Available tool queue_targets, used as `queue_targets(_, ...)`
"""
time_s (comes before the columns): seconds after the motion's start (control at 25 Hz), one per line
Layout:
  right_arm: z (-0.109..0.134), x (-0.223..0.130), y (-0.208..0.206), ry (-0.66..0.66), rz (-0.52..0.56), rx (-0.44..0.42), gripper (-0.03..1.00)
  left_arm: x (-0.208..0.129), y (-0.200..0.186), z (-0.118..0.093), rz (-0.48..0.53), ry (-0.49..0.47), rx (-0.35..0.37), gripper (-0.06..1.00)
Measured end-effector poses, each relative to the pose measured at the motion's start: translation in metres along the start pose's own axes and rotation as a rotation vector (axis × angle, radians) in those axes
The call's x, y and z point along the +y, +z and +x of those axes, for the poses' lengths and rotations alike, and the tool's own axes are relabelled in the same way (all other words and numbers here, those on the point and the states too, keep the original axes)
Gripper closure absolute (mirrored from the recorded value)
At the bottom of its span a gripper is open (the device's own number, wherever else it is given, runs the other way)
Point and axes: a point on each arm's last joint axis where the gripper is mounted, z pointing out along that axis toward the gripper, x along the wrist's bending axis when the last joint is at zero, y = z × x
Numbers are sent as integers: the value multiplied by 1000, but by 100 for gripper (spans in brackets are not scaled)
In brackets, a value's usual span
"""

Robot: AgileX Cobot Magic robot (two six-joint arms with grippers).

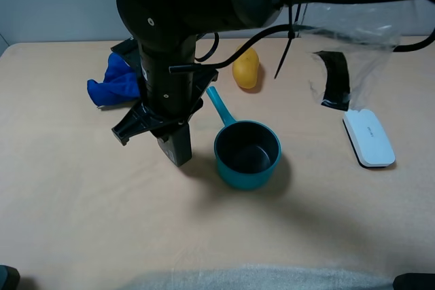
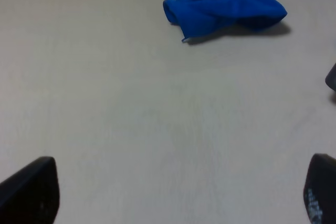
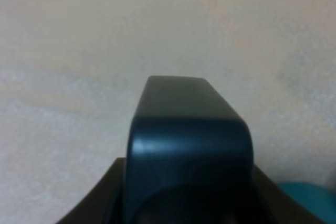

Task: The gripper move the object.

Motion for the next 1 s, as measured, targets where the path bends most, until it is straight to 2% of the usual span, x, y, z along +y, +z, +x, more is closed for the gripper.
queue_targets(0.28, -3, 0, 12, -12, 12, -47, 67, 0, 0, 0, 0, 0, 0, 1)
queue_targets(0.92, -3, -2, 24, 13, 41, -56, 67, 0, 0, 0, 0, 0, 0, 1)
queue_targets(1.0, -3, -3, 24, 19, 43, -57, 58, 0, 0, 0, 0, 0, 0, 1)
